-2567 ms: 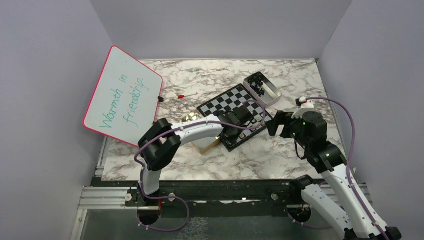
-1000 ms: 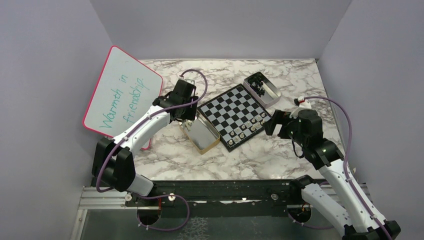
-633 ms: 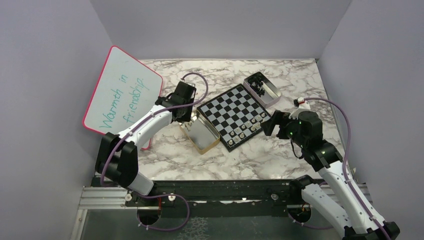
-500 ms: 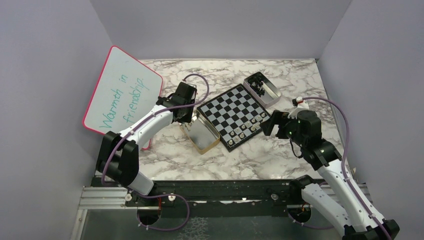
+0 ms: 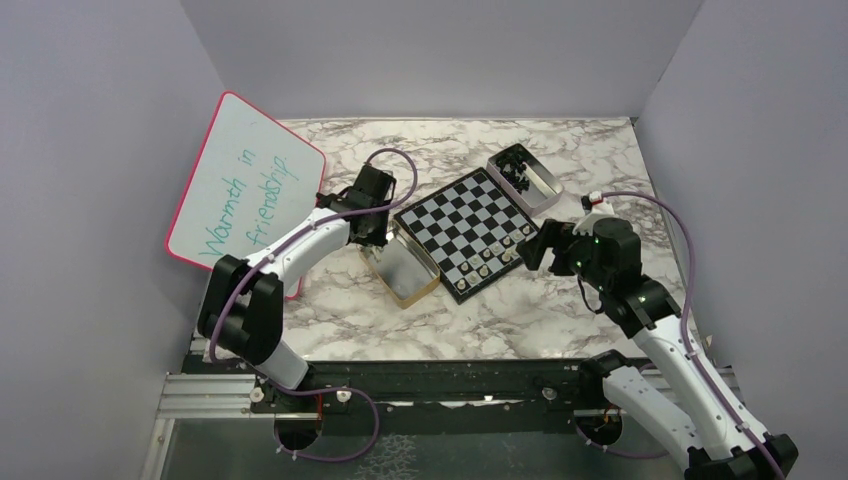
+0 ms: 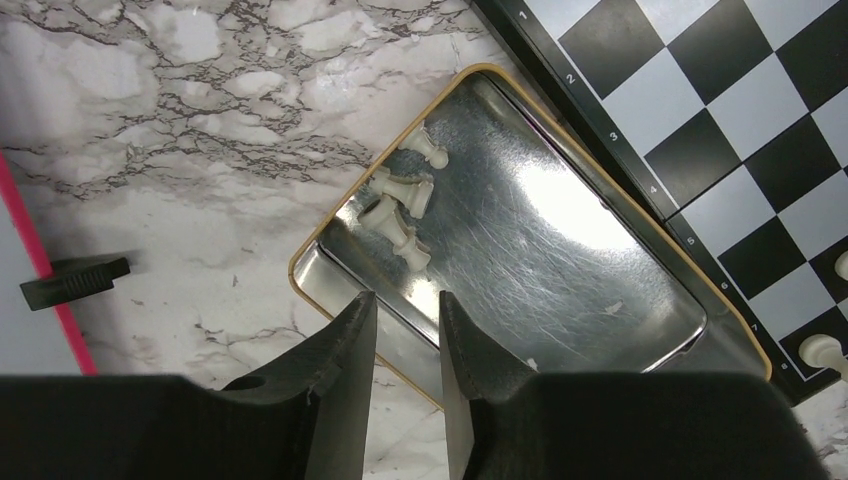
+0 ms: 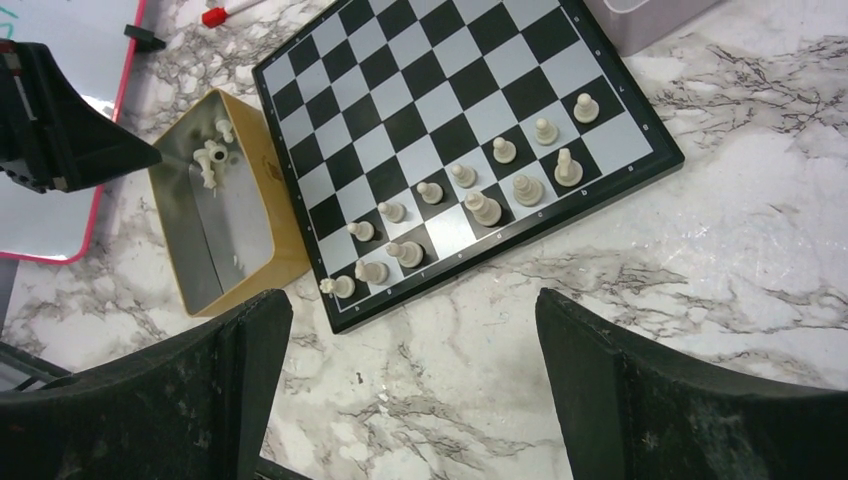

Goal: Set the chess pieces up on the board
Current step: Pick up the chess piece from the storage box.

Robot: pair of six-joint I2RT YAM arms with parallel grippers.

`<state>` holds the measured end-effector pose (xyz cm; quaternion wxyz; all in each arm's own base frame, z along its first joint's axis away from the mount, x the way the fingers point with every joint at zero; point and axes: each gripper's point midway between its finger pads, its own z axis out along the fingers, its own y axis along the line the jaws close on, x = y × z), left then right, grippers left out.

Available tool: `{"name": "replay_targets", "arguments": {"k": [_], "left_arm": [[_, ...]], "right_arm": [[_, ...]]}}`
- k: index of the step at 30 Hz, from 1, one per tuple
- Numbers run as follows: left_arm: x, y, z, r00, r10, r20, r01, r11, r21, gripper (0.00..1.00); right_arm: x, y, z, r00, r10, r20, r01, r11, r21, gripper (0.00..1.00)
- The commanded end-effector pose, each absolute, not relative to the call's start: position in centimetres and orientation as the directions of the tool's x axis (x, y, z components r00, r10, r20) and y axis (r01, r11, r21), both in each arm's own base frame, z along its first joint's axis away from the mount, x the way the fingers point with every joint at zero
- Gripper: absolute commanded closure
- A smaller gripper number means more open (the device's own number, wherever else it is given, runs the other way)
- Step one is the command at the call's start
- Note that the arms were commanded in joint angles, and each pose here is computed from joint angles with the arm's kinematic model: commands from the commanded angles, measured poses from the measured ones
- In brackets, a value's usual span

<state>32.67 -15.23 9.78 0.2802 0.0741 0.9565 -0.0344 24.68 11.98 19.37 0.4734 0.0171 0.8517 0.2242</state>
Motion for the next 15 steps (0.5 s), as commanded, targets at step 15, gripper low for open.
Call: {"name": "replay_targets", "arguments": {"k": [15], "left_arm": [[33.8, -15.6, 6.0, -0.853, 0.029, -0.522, 0.055, 0.998, -0.034, 0.76]], "right_arm": [[24.9, 12.4, 21.5, -0.498, 0.269, -0.824, -0.223, 0.879, 0.421, 0.04]]}}
